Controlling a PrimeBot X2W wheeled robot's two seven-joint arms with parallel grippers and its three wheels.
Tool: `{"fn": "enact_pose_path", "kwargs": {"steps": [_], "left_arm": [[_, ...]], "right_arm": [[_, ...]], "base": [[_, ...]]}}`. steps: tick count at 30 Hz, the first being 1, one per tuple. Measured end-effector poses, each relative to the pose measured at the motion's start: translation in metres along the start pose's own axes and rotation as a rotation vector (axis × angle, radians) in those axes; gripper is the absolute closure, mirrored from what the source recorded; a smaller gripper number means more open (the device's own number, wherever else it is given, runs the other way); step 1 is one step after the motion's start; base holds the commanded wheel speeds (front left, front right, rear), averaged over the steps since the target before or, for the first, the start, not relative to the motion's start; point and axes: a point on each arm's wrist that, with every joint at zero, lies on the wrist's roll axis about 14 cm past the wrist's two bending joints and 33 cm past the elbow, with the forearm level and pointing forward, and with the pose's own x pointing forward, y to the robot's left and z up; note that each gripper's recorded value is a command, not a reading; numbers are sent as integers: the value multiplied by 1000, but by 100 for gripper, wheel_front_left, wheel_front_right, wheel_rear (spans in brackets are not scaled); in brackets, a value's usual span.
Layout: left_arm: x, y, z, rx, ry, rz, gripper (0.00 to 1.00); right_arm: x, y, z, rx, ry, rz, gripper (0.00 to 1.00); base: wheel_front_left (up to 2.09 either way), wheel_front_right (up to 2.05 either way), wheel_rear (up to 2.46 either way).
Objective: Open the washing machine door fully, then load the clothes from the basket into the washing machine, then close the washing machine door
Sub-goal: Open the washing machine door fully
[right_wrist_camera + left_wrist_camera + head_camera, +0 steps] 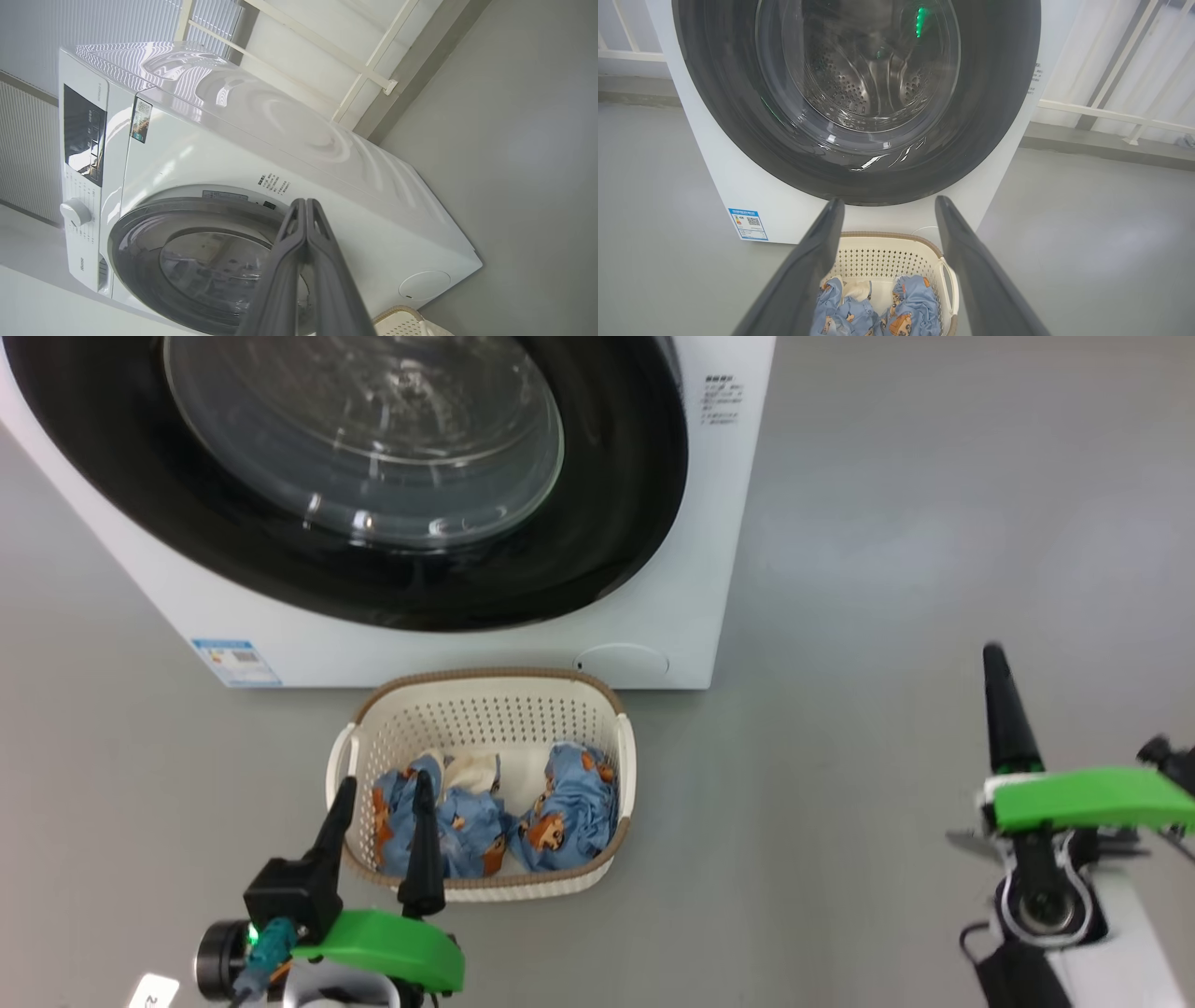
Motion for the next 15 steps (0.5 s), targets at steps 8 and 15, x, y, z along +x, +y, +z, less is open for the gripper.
{"fn": "enact_pose_path", "kwargs": {"steps": [8,15], "left_arm": [[19,0,-5,-17,10,3,0],[34,1,-15,-38,33,15,0]], "right_arm": [[60,29,4,21,90,104,100],[112,52,-7,15,196,187,100]], "base": [[0,0,0],[0,0,0]]}}
